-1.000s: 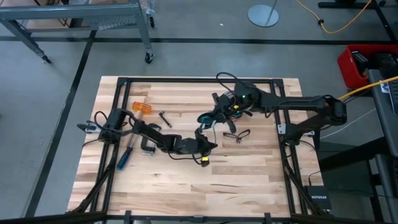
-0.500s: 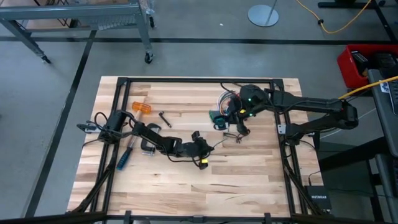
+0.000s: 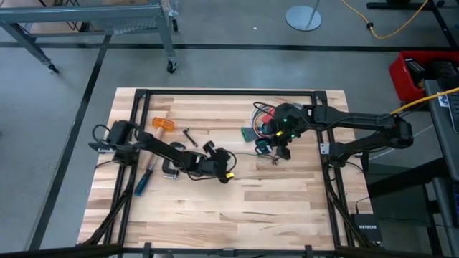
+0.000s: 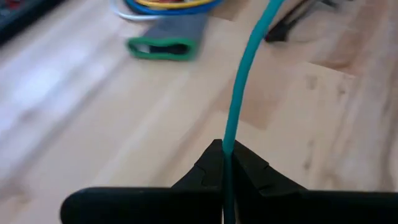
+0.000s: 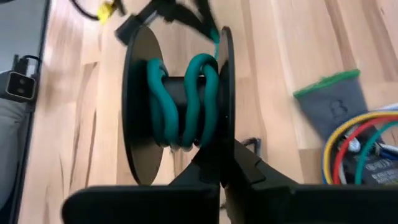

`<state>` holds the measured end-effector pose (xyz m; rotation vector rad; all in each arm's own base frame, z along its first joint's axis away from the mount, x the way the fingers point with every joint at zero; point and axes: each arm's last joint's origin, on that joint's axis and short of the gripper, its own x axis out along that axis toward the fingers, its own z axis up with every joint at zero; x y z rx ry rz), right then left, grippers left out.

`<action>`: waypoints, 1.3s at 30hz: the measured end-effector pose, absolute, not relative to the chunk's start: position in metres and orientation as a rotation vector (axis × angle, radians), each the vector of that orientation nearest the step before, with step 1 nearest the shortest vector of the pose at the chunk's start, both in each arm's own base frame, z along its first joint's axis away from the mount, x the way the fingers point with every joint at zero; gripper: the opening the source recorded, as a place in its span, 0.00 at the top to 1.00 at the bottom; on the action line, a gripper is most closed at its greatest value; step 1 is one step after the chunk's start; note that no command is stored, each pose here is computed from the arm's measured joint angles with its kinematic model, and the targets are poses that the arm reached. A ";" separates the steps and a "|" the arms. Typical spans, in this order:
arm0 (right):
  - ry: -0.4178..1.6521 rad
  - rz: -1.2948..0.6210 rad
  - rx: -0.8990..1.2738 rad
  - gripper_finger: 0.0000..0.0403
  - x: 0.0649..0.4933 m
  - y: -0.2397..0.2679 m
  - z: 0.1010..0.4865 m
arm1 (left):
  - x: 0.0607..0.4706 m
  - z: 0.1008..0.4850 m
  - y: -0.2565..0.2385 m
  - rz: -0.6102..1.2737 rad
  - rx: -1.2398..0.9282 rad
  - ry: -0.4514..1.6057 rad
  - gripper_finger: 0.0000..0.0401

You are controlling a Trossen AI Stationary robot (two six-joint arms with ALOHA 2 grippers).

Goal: Coil cords
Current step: Coil the green wire to the spool

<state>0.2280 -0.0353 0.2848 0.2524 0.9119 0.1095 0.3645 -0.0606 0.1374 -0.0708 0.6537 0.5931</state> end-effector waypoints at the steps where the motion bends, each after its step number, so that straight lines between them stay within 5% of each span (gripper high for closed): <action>1: 0.911 0.115 0.246 0.99 0.229 -0.033 0.285 | 0.362 0.141 -0.060 0.606 -0.062 0.657 1.00; 28: 1.091 -0.390 0.093 0.99 0.270 0.011 0.229 | 0.345 0.220 -0.039 0.562 -0.176 0.497 1.00; 39: 0.986 -0.374 0.151 0.99 0.298 0.013 0.213 | 0.350 0.231 -0.041 0.493 -0.225 0.403 1.00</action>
